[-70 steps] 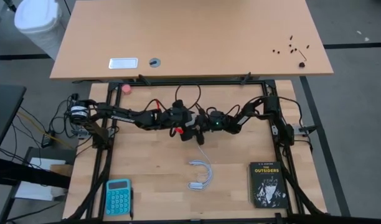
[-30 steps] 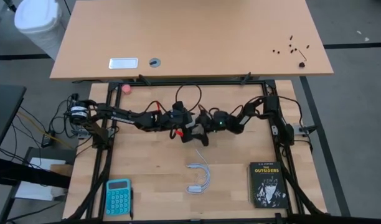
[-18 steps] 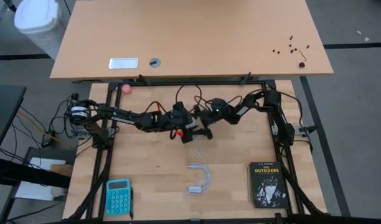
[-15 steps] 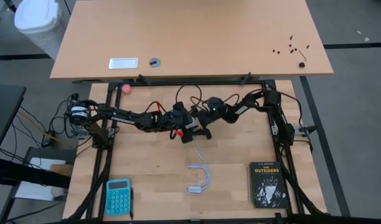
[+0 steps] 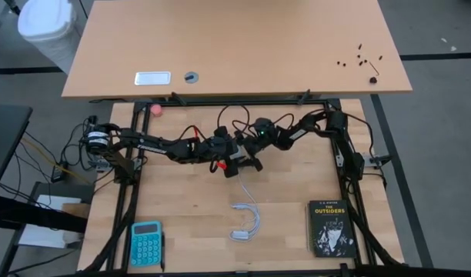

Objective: Screw lightbulb
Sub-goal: Insert the white lightbulb into the silver lamp

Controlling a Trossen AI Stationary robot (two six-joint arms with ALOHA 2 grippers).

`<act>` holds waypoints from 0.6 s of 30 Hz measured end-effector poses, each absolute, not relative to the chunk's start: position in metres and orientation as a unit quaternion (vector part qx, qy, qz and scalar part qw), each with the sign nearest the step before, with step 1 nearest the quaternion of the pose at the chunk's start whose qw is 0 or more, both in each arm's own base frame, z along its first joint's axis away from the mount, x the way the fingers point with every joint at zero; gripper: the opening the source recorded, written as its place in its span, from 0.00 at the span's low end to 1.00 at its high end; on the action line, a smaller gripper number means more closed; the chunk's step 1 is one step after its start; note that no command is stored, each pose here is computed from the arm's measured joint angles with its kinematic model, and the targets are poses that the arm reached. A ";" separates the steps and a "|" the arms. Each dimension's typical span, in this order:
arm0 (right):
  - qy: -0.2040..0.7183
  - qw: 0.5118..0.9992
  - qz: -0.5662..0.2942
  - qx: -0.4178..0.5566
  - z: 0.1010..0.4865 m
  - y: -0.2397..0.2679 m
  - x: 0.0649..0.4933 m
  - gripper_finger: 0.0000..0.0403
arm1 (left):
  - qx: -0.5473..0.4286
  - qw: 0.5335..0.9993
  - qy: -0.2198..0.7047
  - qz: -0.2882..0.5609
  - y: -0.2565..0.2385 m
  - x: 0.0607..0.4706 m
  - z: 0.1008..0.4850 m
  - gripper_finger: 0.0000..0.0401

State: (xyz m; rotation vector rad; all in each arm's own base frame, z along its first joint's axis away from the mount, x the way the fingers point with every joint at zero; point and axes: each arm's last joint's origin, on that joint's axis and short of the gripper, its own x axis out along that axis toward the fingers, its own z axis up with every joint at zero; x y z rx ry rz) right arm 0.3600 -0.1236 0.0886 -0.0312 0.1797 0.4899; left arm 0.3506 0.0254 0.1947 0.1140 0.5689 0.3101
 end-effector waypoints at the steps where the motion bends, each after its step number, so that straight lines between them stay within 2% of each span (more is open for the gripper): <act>1: 0.088 0.966 0.242 -0.018 0.089 -0.124 0.360 0.75 | 0.056 0.946 0.279 0.152 0.025 0.351 0.195 0.68; 4: 0.088 0.966 0.241 -0.022 0.088 -0.125 0.360 0.69 | 0.056 0.946 0.279 0.152 0.025 0.351 0.195 0.68; 12: 0.092 0.966 0.240 -0.029 0.087 -0.127 0.359 0.43 | 0.055 0.947 0.280 0.148 0.025 0.351 0.195 0.68; 18: 0.104 0.967 0.232 0.009 0.087 -0.134 0.356 0.43 | 0.059 0.947 0.280 0.148 0.026 0.351 0.195 0.68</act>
